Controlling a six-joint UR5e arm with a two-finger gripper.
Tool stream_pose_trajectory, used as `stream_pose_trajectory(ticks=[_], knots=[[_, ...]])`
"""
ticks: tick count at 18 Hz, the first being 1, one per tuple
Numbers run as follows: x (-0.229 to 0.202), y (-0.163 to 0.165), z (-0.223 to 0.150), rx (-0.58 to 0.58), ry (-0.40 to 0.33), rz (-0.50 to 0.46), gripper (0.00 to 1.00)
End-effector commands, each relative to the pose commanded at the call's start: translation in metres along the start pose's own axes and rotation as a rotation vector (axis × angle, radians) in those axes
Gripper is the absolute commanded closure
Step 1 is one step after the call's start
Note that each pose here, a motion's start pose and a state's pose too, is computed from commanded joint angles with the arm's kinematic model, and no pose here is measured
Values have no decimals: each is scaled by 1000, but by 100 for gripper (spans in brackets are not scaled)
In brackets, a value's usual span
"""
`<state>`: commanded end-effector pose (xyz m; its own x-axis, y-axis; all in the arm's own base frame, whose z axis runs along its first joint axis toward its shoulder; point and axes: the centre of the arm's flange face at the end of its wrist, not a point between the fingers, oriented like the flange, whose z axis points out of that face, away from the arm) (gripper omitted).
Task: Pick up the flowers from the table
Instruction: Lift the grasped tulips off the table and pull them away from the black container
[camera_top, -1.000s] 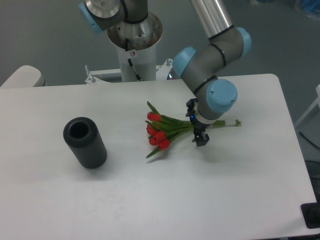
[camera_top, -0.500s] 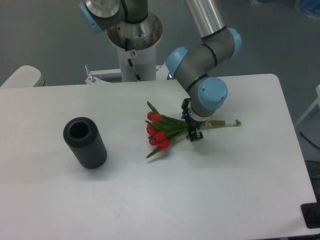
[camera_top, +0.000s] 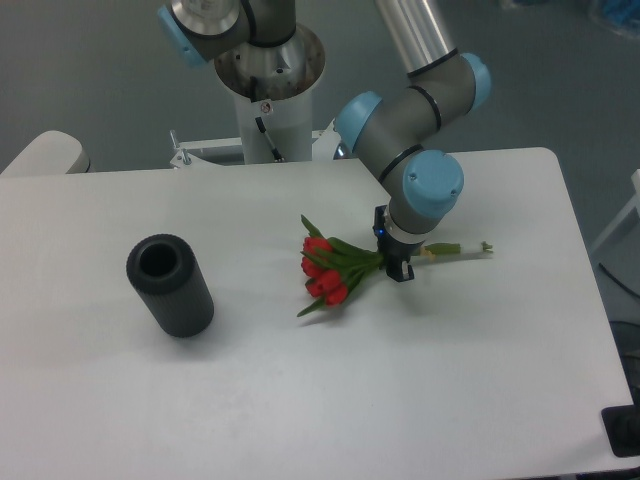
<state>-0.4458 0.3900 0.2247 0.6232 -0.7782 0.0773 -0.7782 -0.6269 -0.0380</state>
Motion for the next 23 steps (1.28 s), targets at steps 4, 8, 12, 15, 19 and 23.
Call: stream_pose_trajectory(ticks=[4, 8, 12, 15, 19, 23], knots=[[-18, 8, -21, -9, -43, -48, 100], [-42, 11, -35, -9, -47, -125, 100], [-67, 12, -43, -7, -43, -168, 100], [-89, 5, -42, -12, -55, -200, 100], [-125, 2, -55, -23, -64, -191, 100], [-149, -2, -54, -22, -80, -317, 100]])
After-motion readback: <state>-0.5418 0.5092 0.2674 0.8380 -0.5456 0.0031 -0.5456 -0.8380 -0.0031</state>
